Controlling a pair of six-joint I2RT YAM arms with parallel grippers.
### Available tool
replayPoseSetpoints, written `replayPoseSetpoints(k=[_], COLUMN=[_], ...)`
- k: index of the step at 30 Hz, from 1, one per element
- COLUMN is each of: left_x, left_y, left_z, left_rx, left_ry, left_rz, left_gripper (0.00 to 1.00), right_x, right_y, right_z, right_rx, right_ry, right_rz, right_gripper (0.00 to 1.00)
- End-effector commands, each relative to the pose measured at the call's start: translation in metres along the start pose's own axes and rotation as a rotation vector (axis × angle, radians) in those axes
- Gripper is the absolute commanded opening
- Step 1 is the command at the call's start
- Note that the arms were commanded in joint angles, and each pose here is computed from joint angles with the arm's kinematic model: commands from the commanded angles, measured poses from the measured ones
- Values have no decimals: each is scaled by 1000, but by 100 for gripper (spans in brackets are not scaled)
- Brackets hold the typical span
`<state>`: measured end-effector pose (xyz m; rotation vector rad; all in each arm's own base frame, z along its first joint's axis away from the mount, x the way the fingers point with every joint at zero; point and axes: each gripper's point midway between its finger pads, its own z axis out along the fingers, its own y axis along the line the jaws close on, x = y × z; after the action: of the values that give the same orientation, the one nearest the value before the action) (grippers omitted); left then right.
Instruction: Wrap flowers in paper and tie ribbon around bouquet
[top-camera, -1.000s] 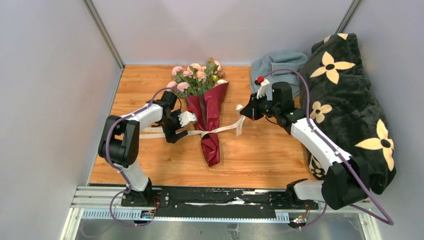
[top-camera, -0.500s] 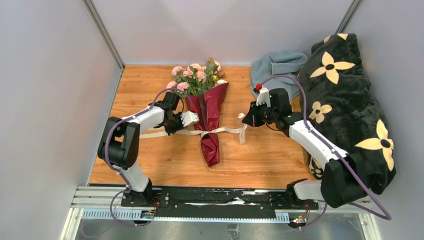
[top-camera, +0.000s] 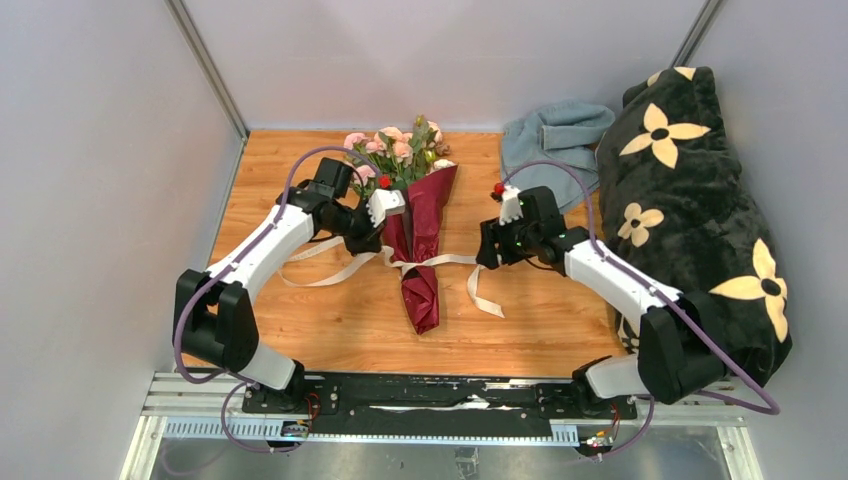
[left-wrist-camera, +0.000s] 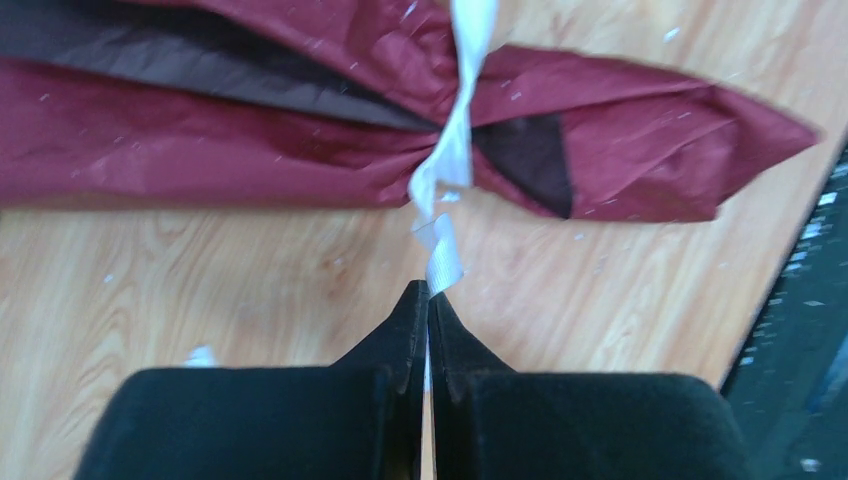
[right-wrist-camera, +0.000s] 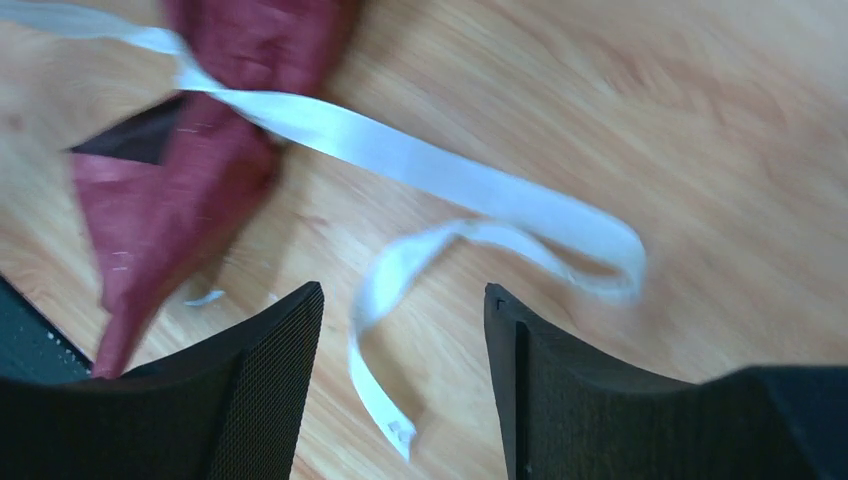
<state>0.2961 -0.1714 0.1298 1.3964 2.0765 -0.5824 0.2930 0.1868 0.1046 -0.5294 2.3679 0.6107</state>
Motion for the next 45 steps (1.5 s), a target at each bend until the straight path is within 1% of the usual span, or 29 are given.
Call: replayPoseSetpoints(k=[1,3,5,6,9,11,14,17,23,26,28,30,32,33,34,35,36,38,39,40,41,43,45], left_x=[-32,-41,-49,-54,-62,-63,-60,-61,-68,-73,-74,-76,-76,-77,-78,-78,-79,-79,-79,-79,-78,-76,-75], left_y=[-30,-34,-32,-28,-28,-30,-31,-35,-32,-30,-29,-27,-25,-25,-25,-25,-25,-24,-23,-23,-23,-25,-28], left_z=[-6,-7,-7,-7,-10,-11,-12,-12,-10,-9,-9,-8,-9,-9,-10,-10,-10,-11,-10,-11,-11,-12,-18], left_rx=[137,164,159,145,139,141,133,146,136,126,122,107,96,93,93,94,91,85,83,82,83,88,92], left_ry=[-112,-139,-158,-174,-202,-208,-204,-217,-254,-285,-298,-310,-315,-317,-322,-323,-325,-326,-324,-323,-319,-301,-279], left_rz=[-83,-110,-147,-161,-191,-194,-202,-211,-251,-269,-281,-289,-296,-300,-301,-304,-303,-300,-300,-295,-292,-277,-253], left_gripper=[0,0,0,0,0,0,0,0,0,0,0,0,0,0,0,0,0,0,1,7,17,31,49], right_x=[-51,-65,-73,-77,-78,-82,-89,-94,-87,-86,-86,-85,-83,-81,-80,-77,-76,-74,-73,-74,-74,-75,-76], right_y=[82,133,171,184,204,209,209,210,217,220,221,220,218,217,217,216,216,215,214,213,213,213,213], right_z=[-8,-12,-13,-10,19,32,43,51,72,78,81,83,85,85,86,87,86,85,84,83,82,79,76], right_rx=[-199,-353,-492,-537,-601,-609,-602,-599,-620,-627,-630,-627,-623,-621,-619,-620,-622,-624,-624,-621,-621,-628,-635], right_ry=[-274,-422,-536,-566,-534,-522,-550,-556,-539,-542,-537,-530,-529,-526,-521,-517,-517,-517,-519,-523,-524,-526,-531], right_rz=[-394,-528,-574,-576,-543,-524,-498,-468,-415,-389,-374,-362,-355,-351,-350,-350,-352,-352,-353,-355,-356,-363,-369], right_gripper=[65,66,67,67,67,66,63,63,62,58,54,46,34,23,14,8,3,0,0,0,0,0,0])
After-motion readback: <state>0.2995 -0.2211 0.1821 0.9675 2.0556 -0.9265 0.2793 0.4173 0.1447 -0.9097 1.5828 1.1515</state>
